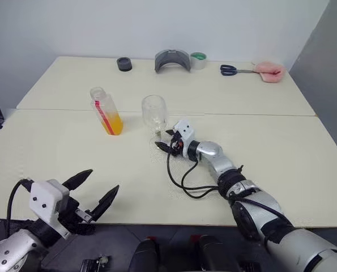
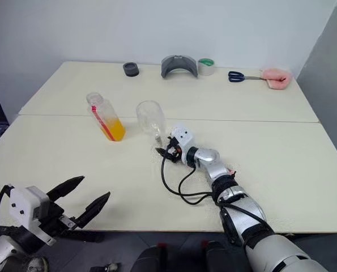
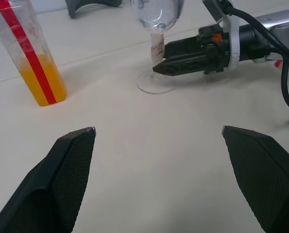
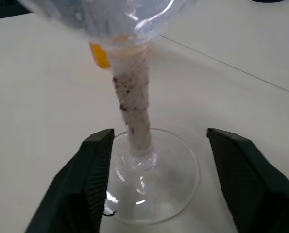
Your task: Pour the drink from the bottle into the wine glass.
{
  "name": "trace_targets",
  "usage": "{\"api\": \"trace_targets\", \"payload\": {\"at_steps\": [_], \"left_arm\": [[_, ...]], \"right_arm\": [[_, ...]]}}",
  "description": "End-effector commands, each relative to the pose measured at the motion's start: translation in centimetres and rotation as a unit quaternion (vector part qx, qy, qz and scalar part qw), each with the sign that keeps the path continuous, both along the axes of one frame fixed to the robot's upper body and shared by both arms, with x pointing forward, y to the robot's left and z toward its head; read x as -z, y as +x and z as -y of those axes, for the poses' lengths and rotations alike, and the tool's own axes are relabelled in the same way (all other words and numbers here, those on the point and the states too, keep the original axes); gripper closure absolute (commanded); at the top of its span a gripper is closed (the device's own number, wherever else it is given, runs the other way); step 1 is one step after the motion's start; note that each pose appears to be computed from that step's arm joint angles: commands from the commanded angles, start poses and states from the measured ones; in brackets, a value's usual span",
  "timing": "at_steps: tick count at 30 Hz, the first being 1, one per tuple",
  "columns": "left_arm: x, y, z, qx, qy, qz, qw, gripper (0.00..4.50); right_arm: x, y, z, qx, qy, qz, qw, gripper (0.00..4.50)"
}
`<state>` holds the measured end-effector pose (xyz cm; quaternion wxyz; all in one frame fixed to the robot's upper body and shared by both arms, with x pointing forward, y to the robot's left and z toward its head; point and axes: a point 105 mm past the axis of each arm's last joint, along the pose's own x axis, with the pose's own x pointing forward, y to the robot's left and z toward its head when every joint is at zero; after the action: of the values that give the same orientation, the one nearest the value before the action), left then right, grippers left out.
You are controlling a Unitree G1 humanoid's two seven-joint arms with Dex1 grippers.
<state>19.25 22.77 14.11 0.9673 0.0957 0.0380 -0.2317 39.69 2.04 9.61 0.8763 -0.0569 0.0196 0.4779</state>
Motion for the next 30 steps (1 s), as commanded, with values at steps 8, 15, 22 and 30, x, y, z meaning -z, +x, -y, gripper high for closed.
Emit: {"api": "trace_targets", "payload": {"at_steps": [8,15,22,30], "left_arm": [[-1.4,3.9,-5.3,-0.088,0.054,0.047,0.994,0.00],[-2.5,9.5,-4.4,-0.131,0.006,0.063,0.989,0.00],[-2.9,12.6,-2.4,-0.130,-0.036,0.067,0.989,0.00],[-4.3,15.3,-2.6,-0.151,-0.041,0.086,0.984,0.00]], "right_arm": [[-8.9,-7.4,6.0,-0.072,0.067,-0.022,0.995,0.05],[-10.3,-14.1,10.7,-0.126,-0.050,-0.057,0.989,0.05],[-12.5,-14.4,10.3,-0.096,-0.066,-0.016,0.993,0.05],[-13.6,-13.9,10.1,-0.074,-0.073,0.002,0.995,0.05]]}}
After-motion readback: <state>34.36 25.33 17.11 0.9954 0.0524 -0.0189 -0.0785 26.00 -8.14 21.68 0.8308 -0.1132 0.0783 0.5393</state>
